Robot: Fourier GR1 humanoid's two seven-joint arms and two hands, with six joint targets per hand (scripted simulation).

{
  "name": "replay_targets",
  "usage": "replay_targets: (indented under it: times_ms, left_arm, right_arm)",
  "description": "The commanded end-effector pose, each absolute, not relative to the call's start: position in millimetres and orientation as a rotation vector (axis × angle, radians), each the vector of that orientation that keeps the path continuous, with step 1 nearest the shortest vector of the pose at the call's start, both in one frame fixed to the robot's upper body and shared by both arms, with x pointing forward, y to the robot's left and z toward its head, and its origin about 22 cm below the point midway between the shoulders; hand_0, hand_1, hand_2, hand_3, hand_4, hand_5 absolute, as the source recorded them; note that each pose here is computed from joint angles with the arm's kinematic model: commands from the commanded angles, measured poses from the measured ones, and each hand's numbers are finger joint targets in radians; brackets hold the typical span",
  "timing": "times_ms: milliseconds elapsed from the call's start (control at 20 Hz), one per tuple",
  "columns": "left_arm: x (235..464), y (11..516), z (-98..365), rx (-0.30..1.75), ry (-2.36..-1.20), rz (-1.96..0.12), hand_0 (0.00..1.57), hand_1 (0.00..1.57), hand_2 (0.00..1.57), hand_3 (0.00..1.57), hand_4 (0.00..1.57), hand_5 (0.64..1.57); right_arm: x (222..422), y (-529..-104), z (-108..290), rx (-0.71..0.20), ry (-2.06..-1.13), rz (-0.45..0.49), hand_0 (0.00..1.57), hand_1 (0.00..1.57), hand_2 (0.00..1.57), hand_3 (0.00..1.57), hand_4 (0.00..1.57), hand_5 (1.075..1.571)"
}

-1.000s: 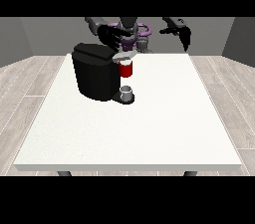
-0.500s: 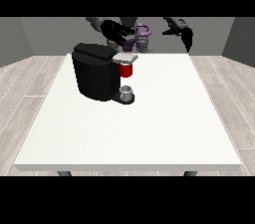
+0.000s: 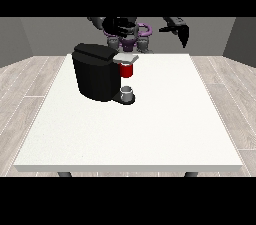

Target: Insert the coffee pod into the coffee machine and close the lid

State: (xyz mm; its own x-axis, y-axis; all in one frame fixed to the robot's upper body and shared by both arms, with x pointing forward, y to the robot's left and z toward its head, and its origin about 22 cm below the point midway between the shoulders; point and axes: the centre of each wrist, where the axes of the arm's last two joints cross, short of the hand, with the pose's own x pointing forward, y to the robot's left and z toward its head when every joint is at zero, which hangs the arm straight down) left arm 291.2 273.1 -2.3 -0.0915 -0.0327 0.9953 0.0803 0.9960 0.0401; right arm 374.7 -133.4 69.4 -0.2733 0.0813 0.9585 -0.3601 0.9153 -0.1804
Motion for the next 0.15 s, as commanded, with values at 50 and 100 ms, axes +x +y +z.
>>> replay_targets:
  times_ms: [50, 100]
  left_arm:
    - [284, 272, -13, -0.045, -1.626, -0.053, 0.00, 0.00, 0.00, 0.00, 0.25, 1.571]
    - [277, 280, -19, -0.022, -1.602, -0.047, 0.00, 0.00, 0.00, 0.00, 0.19, 1.571]
  right_arm:
    - [333, -137, 20, 0.274, -1.716, 0.290, 0.00, 0.00, 0.00, 0.00, 0.25, 1.571]
    - [322, -146, 1, 0.274, -1.678, 0.261, 0.00, 0.00, 0.00, 0.00, 0.16, 1.571]
